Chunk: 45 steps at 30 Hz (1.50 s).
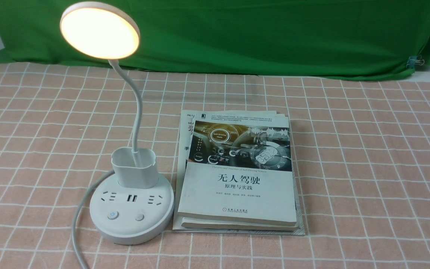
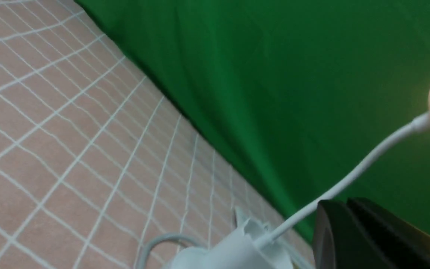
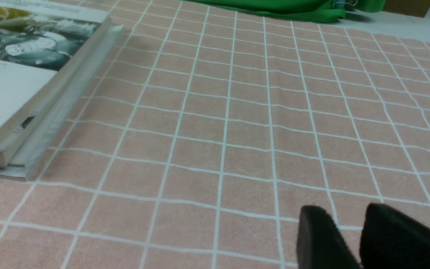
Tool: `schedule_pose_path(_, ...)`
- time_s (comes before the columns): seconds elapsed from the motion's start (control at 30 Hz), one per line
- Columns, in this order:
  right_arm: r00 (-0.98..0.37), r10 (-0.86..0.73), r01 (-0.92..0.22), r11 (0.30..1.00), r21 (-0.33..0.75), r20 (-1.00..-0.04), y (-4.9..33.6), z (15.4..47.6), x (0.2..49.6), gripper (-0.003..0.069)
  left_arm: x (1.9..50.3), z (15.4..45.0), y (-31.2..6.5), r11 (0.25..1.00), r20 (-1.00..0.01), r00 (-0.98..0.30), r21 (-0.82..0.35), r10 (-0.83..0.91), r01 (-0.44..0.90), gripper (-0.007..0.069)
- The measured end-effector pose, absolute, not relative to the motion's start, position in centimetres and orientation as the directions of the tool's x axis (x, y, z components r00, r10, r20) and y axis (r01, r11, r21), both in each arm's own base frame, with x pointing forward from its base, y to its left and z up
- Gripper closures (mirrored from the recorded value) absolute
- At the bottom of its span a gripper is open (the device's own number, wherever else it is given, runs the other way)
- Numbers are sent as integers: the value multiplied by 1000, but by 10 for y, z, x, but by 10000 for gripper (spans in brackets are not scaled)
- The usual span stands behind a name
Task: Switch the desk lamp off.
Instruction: Use the left arm to press the button switch on the lamp holder
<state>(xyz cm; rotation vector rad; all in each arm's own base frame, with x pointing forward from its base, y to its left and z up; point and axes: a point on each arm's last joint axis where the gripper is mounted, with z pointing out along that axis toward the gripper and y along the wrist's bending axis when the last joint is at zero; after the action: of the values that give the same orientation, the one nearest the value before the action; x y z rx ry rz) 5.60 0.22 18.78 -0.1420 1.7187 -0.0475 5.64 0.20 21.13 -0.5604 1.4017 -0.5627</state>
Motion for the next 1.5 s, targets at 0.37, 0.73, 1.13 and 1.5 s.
schedule_pose_path(0.37, -146, -122, -67, 991, -113, -982, 2, 188, 56, 419, 73, 279, -18, 891, -838, -359, -452, -411, 37, 622)
schedule_pose_path(0.73, -146, -122, -67, 991, -113, -982, 2, 188, 56, 419, 185, 282, -24, 982, -462, -886, -178, -24, 66, 622)
schedule_pose_path(1.13, -146, -122, -67, 991, -113, -982, 2, 188, 56, 419, 263, 231, -117, 927, -221, -920, -118, 325, 356, 622)
schedule_pose_path(1.5, -146, -122, -67, 991, -113, -982, 2, 188, 56, 419, 297, 205, -129, 926, -216, -913, -81, 345, 369, 622)
